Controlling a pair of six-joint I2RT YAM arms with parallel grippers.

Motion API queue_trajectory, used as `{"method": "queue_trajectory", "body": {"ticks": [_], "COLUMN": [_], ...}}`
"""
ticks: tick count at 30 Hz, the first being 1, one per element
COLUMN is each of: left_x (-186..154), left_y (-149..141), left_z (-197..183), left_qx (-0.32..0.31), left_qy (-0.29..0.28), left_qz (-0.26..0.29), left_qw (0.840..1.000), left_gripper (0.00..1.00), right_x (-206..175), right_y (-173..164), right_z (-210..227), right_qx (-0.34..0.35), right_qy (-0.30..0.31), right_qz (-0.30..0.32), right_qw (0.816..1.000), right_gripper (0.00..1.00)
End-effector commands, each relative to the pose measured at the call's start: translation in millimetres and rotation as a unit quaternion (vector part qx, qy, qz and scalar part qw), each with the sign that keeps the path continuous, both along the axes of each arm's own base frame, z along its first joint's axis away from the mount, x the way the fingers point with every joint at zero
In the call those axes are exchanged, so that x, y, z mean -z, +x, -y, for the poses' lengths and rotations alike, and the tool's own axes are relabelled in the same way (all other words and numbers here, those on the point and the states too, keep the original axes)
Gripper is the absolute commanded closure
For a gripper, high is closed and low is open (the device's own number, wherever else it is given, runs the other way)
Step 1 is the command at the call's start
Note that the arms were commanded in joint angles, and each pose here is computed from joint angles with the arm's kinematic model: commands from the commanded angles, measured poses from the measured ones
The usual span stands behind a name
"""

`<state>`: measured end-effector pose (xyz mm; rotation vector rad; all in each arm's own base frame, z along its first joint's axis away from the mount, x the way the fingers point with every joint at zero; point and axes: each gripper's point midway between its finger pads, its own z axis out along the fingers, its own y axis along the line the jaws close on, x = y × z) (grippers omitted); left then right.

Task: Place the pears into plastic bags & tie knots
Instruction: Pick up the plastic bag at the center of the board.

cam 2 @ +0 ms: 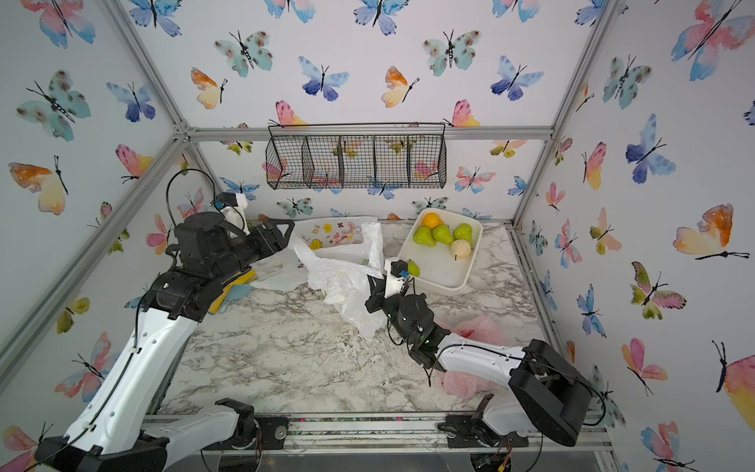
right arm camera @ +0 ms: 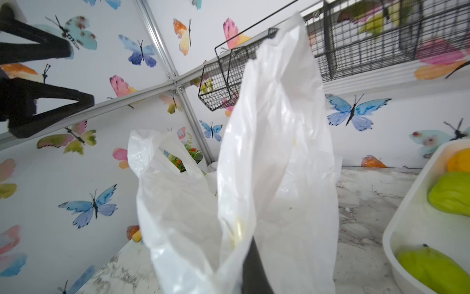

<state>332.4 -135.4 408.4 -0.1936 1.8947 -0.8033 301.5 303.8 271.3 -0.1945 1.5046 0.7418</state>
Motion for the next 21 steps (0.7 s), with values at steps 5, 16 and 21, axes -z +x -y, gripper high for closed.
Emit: {"method": "queue_trajectory", "body": {"ticks": [5, 16, 21], "left_x": [58.7, 29.3, 72.2], "left_y": [-3.1, 37.5, 67.0], "left_z": [24.3, 52.4, 39.2], "left_qx": [0.04, 0.083, 0.025], "left_qy": [-0.112, -0.118, -0.022], "left_qz": [-0.059, -0.018, -0.045], "left_qw": [0.991, 0.989, 0.998], "left_gripper": [0.18, 0.1, 0.15], "right_x": [-35.9, -15.7, -13.4], "right_y": [2.8, -6.5, -10.0], "right_z": [22.7, 0.9, -13.0], "right_qx": [0.058, 0.041, 0.029], "right_qy": [0.093, 0.087, 0.091], "right_qz": [0.046, 0.039, 0.036], "right_qw": [0.993, 0.995, 0.995], "right_gripper": [0.97, 0.96, 0.92]}}
